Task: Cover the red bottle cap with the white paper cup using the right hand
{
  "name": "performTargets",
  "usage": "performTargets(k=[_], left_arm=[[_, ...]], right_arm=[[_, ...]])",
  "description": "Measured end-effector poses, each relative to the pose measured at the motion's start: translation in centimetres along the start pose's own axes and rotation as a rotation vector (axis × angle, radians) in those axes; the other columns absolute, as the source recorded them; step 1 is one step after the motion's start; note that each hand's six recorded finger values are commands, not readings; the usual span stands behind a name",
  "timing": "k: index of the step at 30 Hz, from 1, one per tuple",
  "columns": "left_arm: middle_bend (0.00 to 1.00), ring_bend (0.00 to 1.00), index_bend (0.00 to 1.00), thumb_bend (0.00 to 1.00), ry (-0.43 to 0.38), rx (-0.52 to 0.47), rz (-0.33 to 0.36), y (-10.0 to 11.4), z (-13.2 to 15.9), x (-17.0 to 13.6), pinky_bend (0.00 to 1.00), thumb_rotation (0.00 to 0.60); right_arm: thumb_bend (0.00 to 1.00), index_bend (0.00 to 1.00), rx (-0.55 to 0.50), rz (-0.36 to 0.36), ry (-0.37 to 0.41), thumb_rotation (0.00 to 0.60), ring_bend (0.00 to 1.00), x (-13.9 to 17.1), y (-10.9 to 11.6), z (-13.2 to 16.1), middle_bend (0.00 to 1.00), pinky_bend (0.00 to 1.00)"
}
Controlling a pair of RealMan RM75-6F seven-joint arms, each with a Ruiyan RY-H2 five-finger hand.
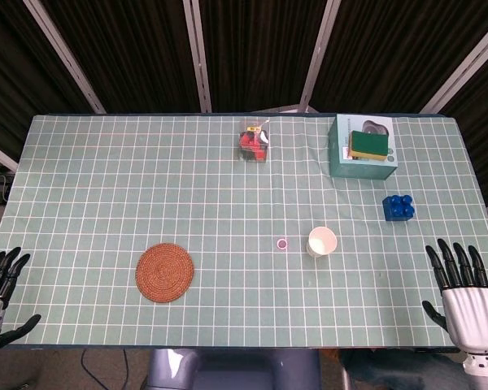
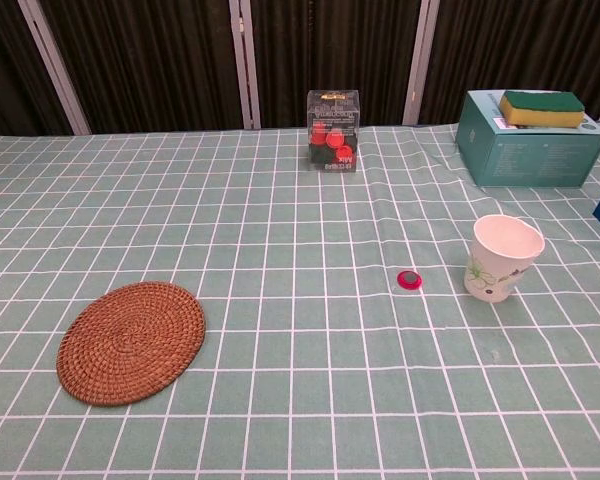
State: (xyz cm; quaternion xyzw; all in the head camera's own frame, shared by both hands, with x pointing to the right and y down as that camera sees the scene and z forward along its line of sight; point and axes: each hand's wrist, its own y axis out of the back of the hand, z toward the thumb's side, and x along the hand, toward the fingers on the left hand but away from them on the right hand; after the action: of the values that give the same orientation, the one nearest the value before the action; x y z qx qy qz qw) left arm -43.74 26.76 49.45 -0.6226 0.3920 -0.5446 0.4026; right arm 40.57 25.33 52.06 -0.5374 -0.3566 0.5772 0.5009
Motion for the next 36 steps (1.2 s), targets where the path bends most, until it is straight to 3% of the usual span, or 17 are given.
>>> performTargets(k=[8,12,15,18,19,25,31,36], left_arm=[[0.0,0.0,0.0,0.0,0.01,0.002,-0.006,-0.2,-0.2,0.1,0.0,0.6],[0.0,0.0,0.0,0.0,0.017,0.011,-0.009,-0.4,-0.5,0.3,0.0,0.6],[0.0,0.0,0.0,0.0,0.024,0.013,-0.013,-0.6,-0.6,0.6,0.0,0.6],[0.0,0.0,0.0,0.0,0.031,0.019,-0.023,-1.0,-0.7,1.0,0.0,0.6],[0.0,0.0,0.0,0.0,0.036,0.022,-0.03,-1.3,-0.7,1.2,0.0,0.6],[0.0,0.0,0.0,0.0,0.063,0.06,-0.044,-2.2,-1.2,2.0,0.0,0.6],[0.0,0.0,0.0,0.0,0.089,0.066,-0.051,-2.7,-1.5,2.4,0.0,0.6],[0.0,0.0,0.0,0.0,0.099,0.075,-0.069,-3.2,-1.7,2.8,0.0,0.6]], right_arm=[[0.0,0.0,0.009,0.014,0.016,0.6,0.0,-0.2,-0.4,0.5,0.0,0.0],[0.0,0.0,0.034,0.02,0.07,0.6,0.0,-1.1,-0.9,1.8,0.0,0.0],[0.0,0.0,0.104,0.012,0.149,0.6,0.0,-2.0,-1.4,3.4,0.0,0.0],[0.0,0.0,0.214,-0.016,0.281,0.6,0.0,-3.3,-1.9,5.9,0.0,0.0],[0.0,0.0,0.264,-0.034,0.356,0.6,0.0,-4.2,-2.2,7.4,0.0,0.0],[0.0,0.0,0.413,-0.068,0.583,0.6,0.0,-7.2,-3.3,12.3,0.0,0.0],[0.0,0.0,0.585,-0.077,0.732,0.6,0.0,-9.1,-5.3,16.2,0.0,0.0],[0.0,0.0,0.685,-0.076,0.811,0.6,0.0,-9.9,-7.1,18.7,0.0,0.0]])
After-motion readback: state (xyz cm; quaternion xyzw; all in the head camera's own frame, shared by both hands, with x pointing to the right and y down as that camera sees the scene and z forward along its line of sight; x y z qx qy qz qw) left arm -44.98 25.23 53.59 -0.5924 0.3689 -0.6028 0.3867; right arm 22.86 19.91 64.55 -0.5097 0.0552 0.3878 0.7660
